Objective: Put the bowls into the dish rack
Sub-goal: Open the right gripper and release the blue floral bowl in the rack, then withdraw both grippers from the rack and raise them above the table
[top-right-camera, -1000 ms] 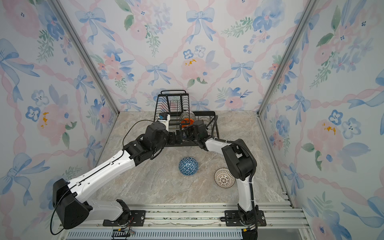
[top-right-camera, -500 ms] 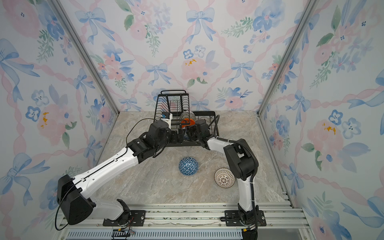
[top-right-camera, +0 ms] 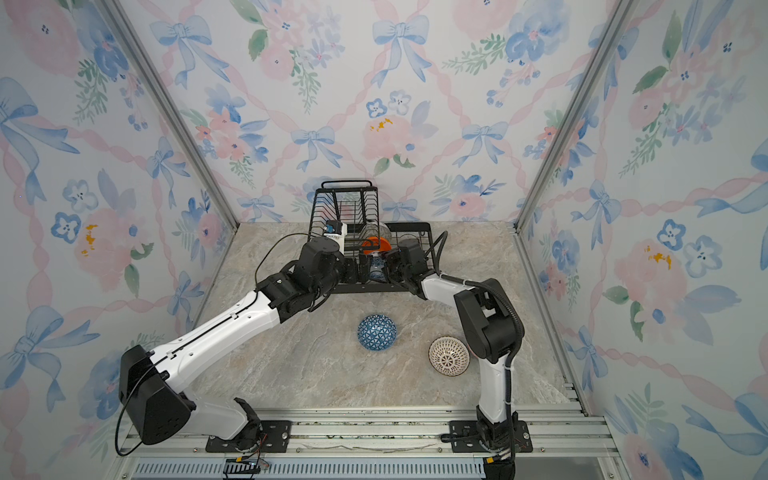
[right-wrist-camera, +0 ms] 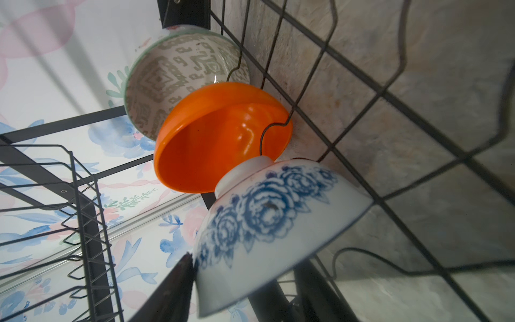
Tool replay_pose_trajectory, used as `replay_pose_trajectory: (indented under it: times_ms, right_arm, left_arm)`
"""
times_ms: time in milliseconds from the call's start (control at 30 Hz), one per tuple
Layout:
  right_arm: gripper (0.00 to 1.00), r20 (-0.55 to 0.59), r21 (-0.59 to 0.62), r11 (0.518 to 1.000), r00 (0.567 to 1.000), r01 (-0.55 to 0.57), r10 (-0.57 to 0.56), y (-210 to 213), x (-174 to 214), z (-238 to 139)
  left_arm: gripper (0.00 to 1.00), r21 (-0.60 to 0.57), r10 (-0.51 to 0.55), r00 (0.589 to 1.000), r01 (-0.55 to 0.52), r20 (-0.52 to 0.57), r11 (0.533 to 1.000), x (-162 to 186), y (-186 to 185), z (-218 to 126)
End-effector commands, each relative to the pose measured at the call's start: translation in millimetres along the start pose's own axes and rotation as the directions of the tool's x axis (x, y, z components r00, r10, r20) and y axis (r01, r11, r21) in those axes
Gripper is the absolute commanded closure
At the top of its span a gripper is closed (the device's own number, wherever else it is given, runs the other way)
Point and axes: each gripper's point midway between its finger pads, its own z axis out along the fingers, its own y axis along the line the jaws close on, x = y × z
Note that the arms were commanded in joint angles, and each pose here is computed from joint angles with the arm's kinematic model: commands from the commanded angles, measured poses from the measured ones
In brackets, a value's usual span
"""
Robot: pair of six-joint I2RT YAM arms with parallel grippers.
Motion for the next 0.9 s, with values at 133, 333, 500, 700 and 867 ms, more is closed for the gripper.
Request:
replay_pose_trajectory:
  times_ms: [133,333,500,700,867]
  right_arm:
    - [0.35,0.044,0.038,0.999,0.999,-0.004,0.003,-8.7,-16.0,-15.3]
    - [0.28,0.065,0.031,1.000,0.998,-0.002,0.000,-5.2,-25.6,-23.3]
    - [0.23,0.071,0.018,1.000,0.997,-0.009,0.008,-1.3,-31.9,-28.7]
    - [0.18,0.076,0.018,1.000,0.997,-0.006,0.005,-1.8,-37.0,-35.8]
    - [0.05,0.087,0.013,1.000,0.996,0.011,-0.012,3.9,-46.7,-46.8]
  left_arm:
    - [0.02,0.002,-0.013,1.000,0.012,0.007,1.000,-4.7,0.3,-0.3]
    - [0.02,0.000,-0.009,1.000,0.009,0.002,1.000,-3.2,0.1,2.2]
    - [0.02,0.004,-0.006,1.000,0.006,-0.001,1.000,-4.4,-2.2,5.1]
    - [0.02,0.006,-0.004,1.000,0.004,0.001,1.000,-7.3,-4.8,8.8]
    - [0.02,0.007,-0.004,1.000,0.004,0.004,1.000,-10.1,-7.5,12.3]
